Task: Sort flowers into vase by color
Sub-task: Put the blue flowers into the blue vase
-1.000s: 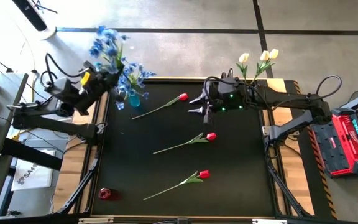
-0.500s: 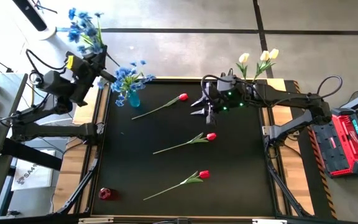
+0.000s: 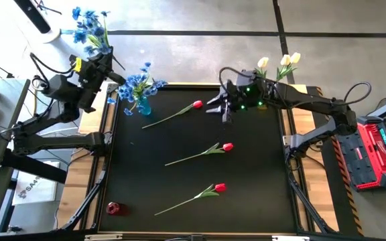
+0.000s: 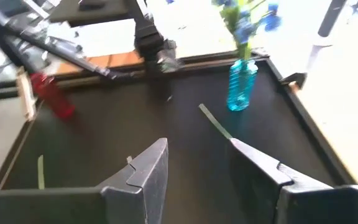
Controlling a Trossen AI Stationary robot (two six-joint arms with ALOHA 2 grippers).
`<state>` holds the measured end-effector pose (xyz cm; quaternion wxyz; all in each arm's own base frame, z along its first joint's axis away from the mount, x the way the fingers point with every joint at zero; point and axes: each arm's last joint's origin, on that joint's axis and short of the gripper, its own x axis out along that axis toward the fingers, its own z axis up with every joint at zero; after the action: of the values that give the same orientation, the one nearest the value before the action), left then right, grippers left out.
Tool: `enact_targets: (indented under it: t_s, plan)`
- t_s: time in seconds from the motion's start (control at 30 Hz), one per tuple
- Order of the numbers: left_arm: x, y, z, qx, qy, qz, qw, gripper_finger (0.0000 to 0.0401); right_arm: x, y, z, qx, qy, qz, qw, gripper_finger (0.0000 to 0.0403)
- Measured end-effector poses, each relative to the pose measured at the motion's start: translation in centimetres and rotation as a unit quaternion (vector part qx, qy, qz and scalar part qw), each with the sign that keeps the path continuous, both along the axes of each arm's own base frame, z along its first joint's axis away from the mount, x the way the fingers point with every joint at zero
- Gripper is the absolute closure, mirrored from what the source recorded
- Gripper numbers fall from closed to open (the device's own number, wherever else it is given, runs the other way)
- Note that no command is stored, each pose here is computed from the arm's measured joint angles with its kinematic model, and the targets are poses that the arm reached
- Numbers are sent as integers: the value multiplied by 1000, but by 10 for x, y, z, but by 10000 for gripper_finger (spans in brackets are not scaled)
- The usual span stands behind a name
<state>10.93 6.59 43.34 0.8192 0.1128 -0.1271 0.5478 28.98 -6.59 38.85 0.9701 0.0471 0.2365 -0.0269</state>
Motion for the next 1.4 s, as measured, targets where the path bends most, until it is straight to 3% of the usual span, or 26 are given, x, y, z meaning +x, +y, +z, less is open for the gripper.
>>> enact_targets:
  t_s: [0.2,0.57,0.83,1.13,1.27,1.4]
  plan:
    - [-5,22,-26,-24,-15,35,999,401,-1,-25,3,11,-30,-47,998,251]
    - [-17,61,-77,-69,-41,18,997,401,13,-71,-22,51,-15,-93,994,251]
    - [-13,74,-105,-115,-59,-18,991,401,38,-97,-51,112,-25,-53,992,251]
    - [-1,93,-142,-195,-39,-23,980,401,50,-105,-63,116,-35,-41,992,251]
    - [1,98,-151,-213,-39,-19,976,401,48,-109,-64,106,-35,-42,993,251]
    - [2,100,-155,-225,-38,-18,974,401,58,-116,-81,114,-23,-7,993,251]
